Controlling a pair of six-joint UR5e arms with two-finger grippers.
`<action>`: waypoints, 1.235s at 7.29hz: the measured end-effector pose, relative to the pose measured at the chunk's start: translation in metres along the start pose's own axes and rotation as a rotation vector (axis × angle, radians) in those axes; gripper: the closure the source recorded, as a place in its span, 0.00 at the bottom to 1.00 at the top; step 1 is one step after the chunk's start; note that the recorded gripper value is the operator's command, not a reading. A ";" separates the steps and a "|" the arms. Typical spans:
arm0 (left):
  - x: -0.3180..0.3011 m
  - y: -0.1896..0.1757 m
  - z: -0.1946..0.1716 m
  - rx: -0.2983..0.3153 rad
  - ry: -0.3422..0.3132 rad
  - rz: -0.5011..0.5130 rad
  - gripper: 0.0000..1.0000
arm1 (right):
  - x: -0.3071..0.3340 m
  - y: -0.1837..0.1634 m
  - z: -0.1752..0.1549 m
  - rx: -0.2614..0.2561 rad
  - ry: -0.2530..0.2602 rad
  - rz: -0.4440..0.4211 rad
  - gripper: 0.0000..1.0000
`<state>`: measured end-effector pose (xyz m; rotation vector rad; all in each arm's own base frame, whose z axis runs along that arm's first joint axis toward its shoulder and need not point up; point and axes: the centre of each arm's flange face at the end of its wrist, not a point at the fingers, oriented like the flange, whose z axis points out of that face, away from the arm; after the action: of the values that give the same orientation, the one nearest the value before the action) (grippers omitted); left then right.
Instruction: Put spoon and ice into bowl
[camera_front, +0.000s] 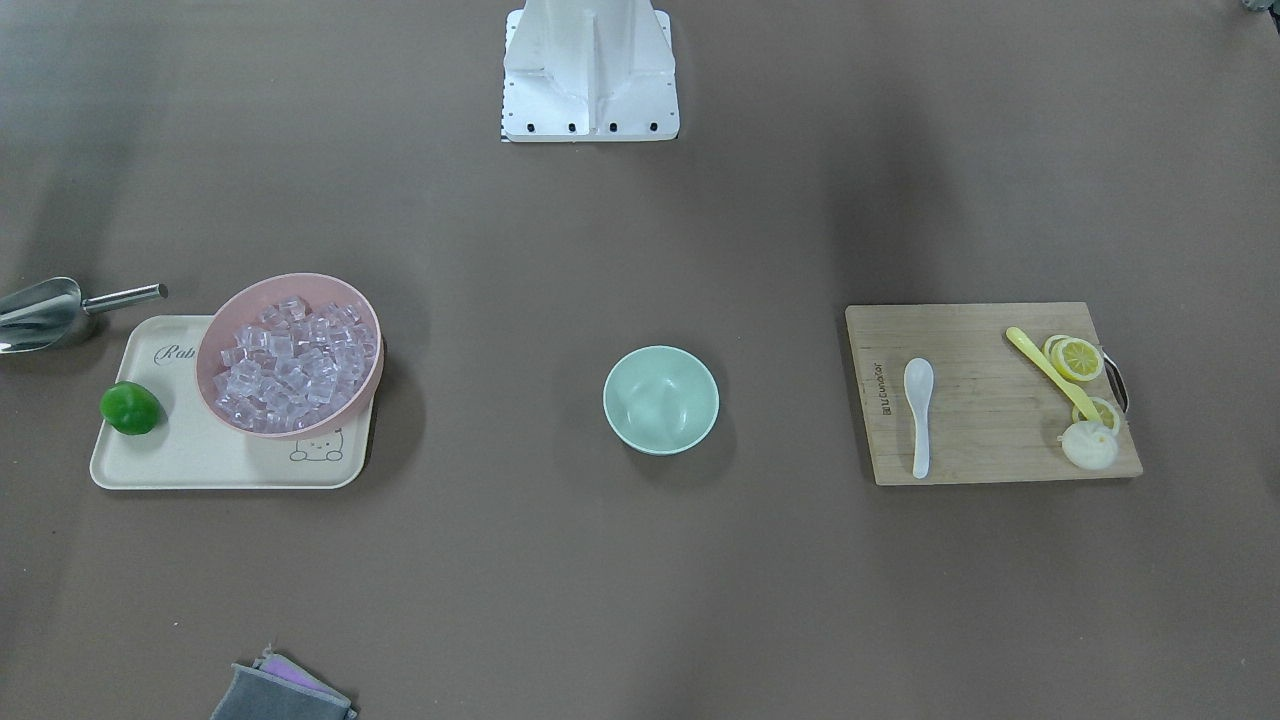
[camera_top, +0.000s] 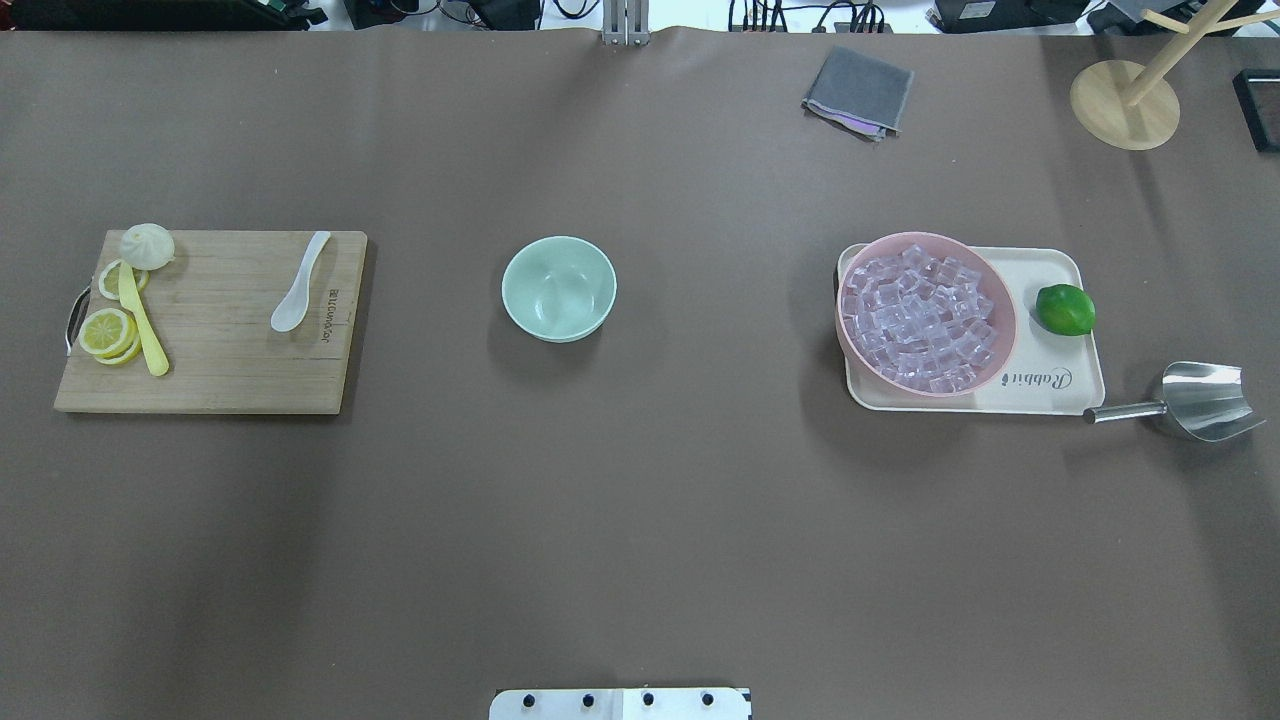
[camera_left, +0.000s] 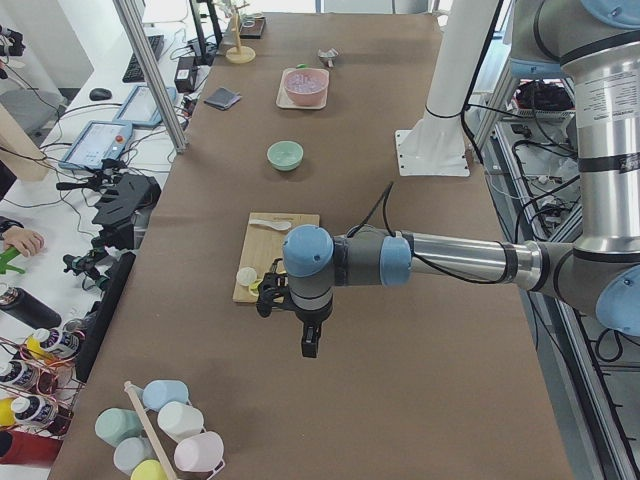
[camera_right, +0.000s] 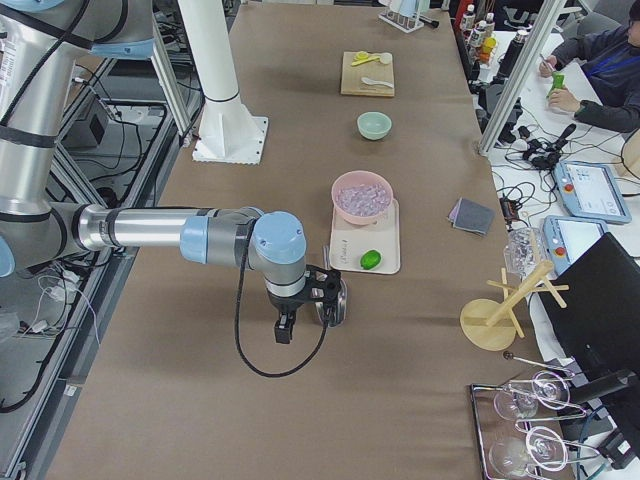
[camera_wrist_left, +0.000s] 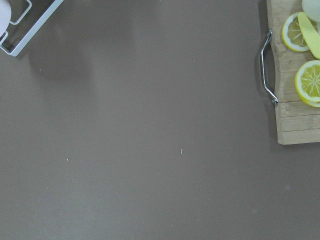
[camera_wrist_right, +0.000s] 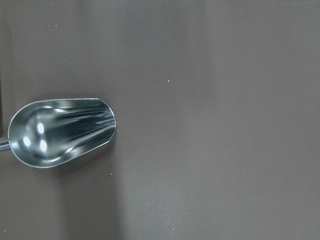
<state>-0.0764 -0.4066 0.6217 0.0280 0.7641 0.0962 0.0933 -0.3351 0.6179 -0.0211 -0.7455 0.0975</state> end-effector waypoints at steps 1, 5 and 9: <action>0.000 0.000 0.000 0.001 0.000 0.001 0.01 | 0.000 0.000 0.000 0.000 0.000 0.000 0.00; 0.013 -0.006 -0.015 0.031 -0.014 0.033 0.01 | -0.001 -0.001 -0.001 0.037 0.000 -0.035 0.00; 0.036 -0.032 -0.042 0.151 -0.024 0.142 0.01 | -0.026 -0.007 -0.018 0.216 -0.090 -0.210 0.00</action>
<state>-0.0771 -0.4355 0.5650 0.2268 0.7437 0.1729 0.0873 -0.3443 0.5878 0.2683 -0.8197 -0.0217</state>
